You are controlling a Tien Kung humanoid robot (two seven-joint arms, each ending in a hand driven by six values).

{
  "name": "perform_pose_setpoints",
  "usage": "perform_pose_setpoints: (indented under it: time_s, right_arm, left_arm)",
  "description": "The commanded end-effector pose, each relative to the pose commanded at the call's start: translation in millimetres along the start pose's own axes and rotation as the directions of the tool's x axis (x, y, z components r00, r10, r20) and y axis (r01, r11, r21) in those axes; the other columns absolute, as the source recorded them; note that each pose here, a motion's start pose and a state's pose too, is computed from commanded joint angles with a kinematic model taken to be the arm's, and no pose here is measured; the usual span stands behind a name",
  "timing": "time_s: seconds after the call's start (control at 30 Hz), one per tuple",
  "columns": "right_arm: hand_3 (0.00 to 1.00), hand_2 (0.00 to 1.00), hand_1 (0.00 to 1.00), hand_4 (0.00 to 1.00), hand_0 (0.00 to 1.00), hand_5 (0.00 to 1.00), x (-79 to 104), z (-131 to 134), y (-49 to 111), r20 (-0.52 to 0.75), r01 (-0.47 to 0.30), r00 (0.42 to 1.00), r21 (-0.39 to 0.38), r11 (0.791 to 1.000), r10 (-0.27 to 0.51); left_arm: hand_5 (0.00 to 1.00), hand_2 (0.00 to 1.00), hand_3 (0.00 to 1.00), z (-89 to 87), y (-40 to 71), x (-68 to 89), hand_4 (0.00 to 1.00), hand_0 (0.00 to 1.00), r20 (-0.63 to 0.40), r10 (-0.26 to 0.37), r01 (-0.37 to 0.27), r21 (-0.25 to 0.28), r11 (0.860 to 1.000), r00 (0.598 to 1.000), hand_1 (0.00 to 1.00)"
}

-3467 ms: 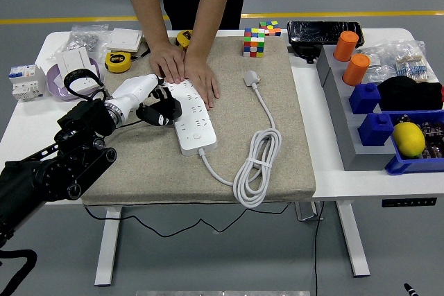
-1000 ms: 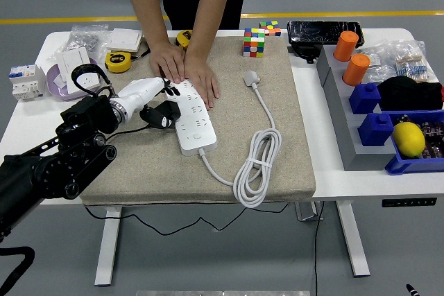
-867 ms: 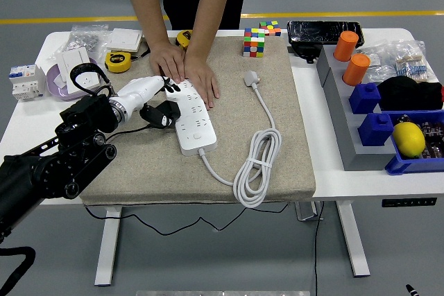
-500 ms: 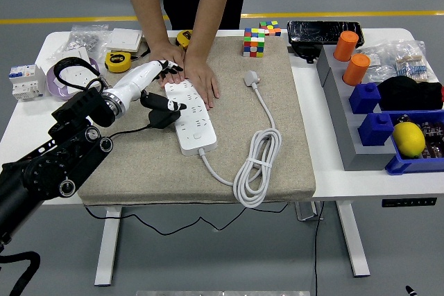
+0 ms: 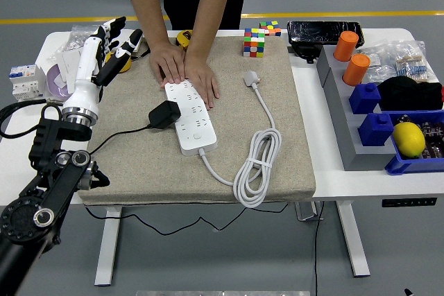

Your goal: Pick up the plug,place it near the board,insert it into the board,press the button

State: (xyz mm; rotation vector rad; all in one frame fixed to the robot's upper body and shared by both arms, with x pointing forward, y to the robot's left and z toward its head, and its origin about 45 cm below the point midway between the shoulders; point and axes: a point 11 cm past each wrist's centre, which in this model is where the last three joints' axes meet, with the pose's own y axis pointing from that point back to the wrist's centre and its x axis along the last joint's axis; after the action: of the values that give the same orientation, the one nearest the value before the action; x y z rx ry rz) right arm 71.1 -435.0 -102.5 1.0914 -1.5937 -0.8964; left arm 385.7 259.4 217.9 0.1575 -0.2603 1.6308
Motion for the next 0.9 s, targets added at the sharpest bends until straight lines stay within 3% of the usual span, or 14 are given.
perform_pose_setpoints:
  time_s: [0.03,0.17,0.37,0.6,0.73,0.9]
  right_arm:
    - [0.796,0.779,0.802,0.998,0.939,0.998,-0.6,0.3,0.0,0.0,0.001,1.0,0.0,1.0,-0.001]
    - [0.796,0.779,0.802,0.998,0.939,0.998,-1.3,0.3,0.0,0.001,0.002,1.0,0.001,1.0,-0.002]
    - [0.796,0.779,0.802,0.998,0.938,0.998,-0.7,1.7,0.1,0.002,0.001,1.0,-0.002,1.0,-0.001]
    - [0.796,0.779,0.802,0.998,0.937,0.998,-1.0,3.0,0.2,0.004,0.002,1.0,-0.004,1.0,-0.002]
    - [0.795,0.779,0.802,0.998,0.931,0.998,-0.4,2.7,0.2,0.001,0.001,1.0,-0.004,1.0,-0.001]
    - [0.796,0.779,0.802,0.998,0.933,0.998,-0.4,1.7,0.1,-0.003,0.002,1.0,-0.002,1.0,-0.002]
  left_arm:
    - [0.896,0.912,0.874,-9.6,5.4,-1.2,0.998,0.91,-0.008,-0.008,0.008,0.028,1.0,1.0,0.948]
    - [0.896,0.912,0.874,-32.2,19.7,-7.3,0.998,0.91,-0.032,-0.034,0.037,0.096,0.995,0.999,0.948]
    - [0.9,0.912,0.872,-46.1,32.4,-18.3,0.998,0.917,-0.014,-0.082,0.083,0.136,0.987,0.997,0.947]
    - [0.924,0.909,0.871,-68.4,51.8,-34.4,0.998,0.921,0.001,-0.159,0.156,0.198,0.968,0.987,0.946]
    - [0.931,0.904,0.871,-75.0,57.3,-42.0,0.998,0.922,0.027,-0.201,0.191,0.212,0.958,0.979,0.945]
    - [0.947,0.903,0.865,-80.2,54.6,-44.0,0.995,0.925,0.088,-0.23,0.208,0.21,0.955,0.969,0.944]
